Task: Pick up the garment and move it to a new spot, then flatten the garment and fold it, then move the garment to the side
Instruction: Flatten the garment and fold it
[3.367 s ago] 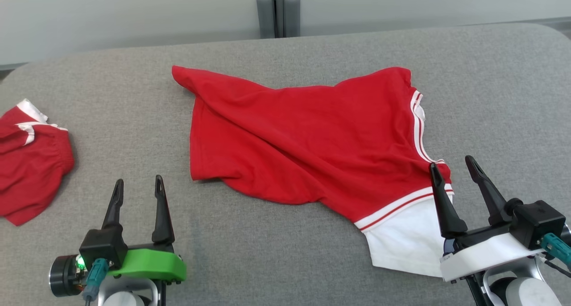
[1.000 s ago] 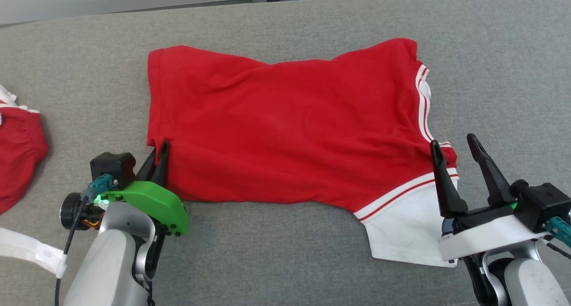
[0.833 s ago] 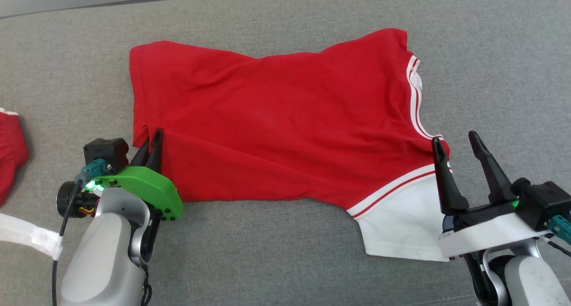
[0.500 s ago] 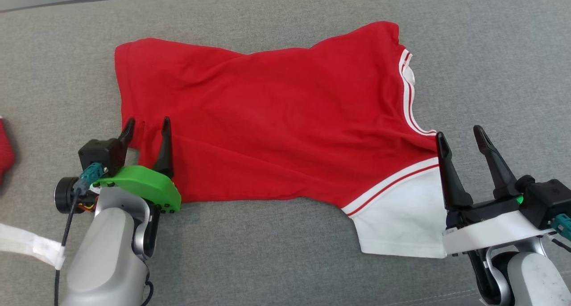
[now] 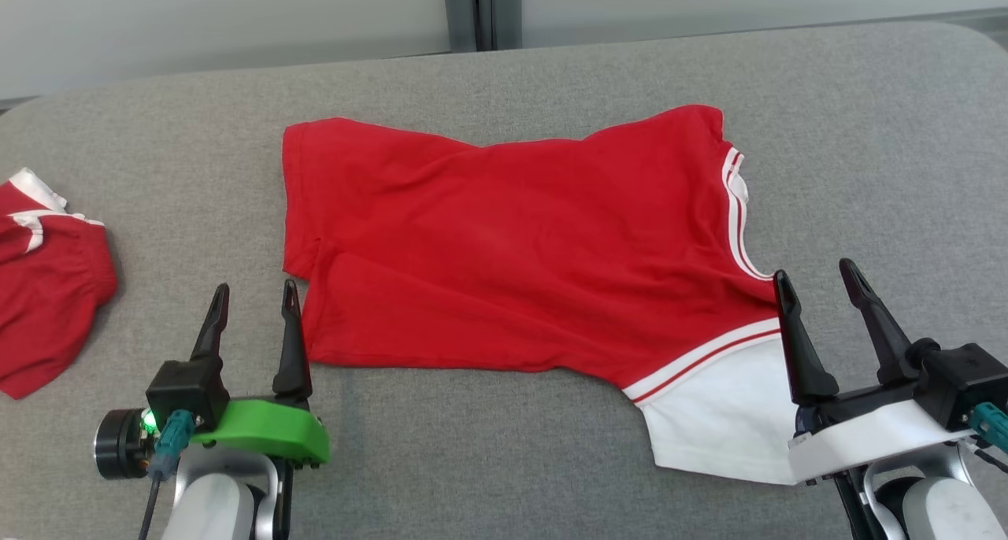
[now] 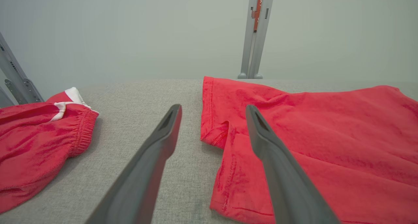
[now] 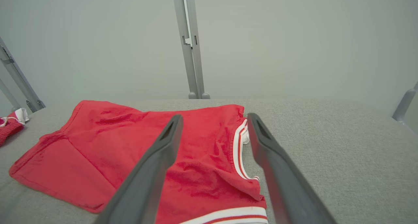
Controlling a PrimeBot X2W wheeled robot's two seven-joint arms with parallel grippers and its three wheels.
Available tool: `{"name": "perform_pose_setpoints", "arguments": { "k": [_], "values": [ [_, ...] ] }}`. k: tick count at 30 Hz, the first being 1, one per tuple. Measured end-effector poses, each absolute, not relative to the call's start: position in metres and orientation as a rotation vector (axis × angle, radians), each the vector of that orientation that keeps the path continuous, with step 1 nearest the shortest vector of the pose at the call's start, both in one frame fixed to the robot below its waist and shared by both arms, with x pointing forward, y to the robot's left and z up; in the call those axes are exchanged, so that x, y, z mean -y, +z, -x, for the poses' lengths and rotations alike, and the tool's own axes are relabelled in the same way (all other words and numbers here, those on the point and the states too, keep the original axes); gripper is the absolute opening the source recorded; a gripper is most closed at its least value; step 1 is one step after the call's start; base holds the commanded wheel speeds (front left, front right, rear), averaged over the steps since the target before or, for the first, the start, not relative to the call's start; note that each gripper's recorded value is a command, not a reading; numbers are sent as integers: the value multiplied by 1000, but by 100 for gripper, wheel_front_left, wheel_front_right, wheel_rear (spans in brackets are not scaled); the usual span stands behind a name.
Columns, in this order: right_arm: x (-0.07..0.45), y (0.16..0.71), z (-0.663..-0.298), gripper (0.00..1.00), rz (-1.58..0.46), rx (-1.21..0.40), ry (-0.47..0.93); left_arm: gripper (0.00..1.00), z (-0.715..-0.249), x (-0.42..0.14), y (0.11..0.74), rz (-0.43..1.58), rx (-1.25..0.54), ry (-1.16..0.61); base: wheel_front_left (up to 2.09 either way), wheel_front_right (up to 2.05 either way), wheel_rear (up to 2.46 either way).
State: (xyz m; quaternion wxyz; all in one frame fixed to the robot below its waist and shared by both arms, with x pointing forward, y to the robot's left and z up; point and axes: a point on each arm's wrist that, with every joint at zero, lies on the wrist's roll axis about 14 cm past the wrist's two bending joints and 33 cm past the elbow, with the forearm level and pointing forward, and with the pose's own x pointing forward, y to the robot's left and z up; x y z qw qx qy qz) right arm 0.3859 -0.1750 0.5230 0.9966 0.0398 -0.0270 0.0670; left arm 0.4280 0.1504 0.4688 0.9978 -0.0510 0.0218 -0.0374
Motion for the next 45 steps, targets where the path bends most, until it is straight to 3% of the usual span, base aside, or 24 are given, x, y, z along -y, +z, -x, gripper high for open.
{"name": "perform_pose_setpoints", "arguments": {
  "k": [12,30,45],
  "values": [
    [169,535,-360,100,-97,82,142,100,-383,-165,495,103,17,-21,0,0,0],
    [171,535,-356,100,-104,73,129,100,-382,-150,490,97,-31,-78,0,0,0],
    [175,512,-363,100,-127,-5,112,100,-405,-129,391,163,-452,-177,0,0,0]
  ]
}}
